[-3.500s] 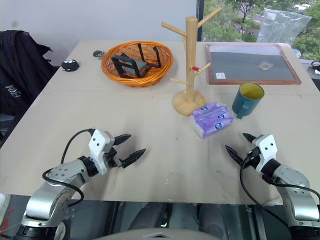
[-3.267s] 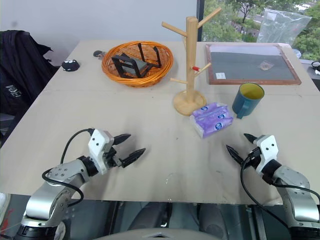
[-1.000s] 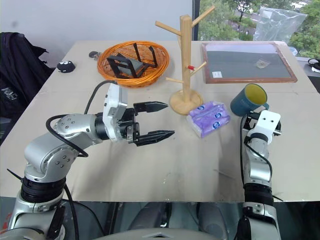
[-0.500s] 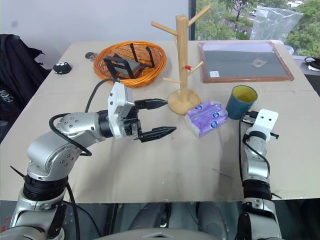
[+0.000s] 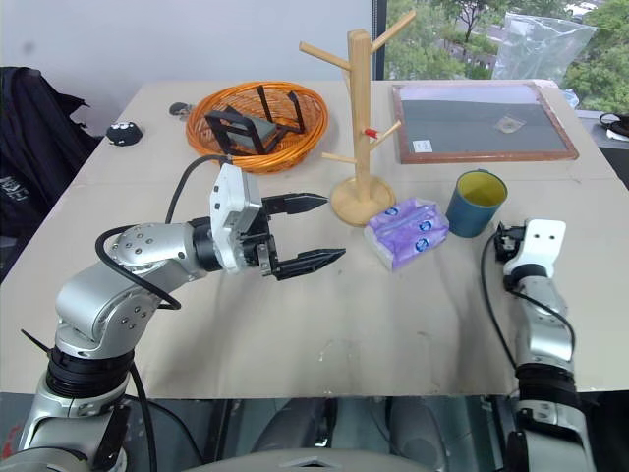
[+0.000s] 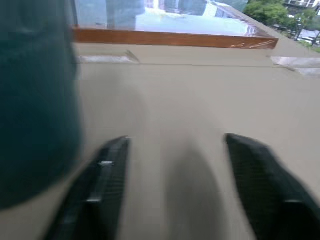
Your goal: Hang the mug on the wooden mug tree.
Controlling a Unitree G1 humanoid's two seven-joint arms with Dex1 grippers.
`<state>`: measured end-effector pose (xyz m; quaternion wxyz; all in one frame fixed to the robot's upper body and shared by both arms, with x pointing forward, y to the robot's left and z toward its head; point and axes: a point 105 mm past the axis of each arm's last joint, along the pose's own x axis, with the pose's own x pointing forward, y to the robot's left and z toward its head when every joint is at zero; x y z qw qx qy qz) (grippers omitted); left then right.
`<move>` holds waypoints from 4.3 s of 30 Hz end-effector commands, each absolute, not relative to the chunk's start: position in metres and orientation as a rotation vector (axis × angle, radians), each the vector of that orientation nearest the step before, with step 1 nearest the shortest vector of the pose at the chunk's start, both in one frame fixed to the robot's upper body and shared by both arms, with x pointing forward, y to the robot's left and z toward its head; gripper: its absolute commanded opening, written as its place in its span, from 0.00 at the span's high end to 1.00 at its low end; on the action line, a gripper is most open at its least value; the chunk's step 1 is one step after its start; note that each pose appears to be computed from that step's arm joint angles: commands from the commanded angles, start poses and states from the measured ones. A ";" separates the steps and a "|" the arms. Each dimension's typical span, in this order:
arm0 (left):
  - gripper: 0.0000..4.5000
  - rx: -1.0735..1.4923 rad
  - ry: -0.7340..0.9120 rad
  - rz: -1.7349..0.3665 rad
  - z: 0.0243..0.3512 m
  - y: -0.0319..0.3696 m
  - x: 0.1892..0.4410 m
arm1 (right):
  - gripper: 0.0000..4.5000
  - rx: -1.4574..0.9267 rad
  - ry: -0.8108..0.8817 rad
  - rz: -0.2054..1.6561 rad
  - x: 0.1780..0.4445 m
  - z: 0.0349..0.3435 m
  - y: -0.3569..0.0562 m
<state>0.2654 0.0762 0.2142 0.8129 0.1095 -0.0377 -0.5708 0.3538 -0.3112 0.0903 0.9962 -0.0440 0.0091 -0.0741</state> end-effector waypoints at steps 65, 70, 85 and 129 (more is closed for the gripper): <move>0.00 0.268 -0.107 -1.140 0.215 0.094 0.262 | 0.01 -0.042 0.060 0.804 0.410 0.146 -0.218; 0.00 0.257 -0.104 -1.138 0.212 0.094 0.262 | 0.01 -0.035 0.052 0.861 0.406 0.148 -0.212; 0.00 0.261 -0.099 -1.140 0.209 0.096 0.264 | 0.58 -0.016 0.007 0.877 0.410 0.136 -0.182; 0.00 -0.012 -0.478 -0.901 0.241 0.126 0.241 | 1.00 -0.521 0.246 1.021 0.367 0.314 -0.098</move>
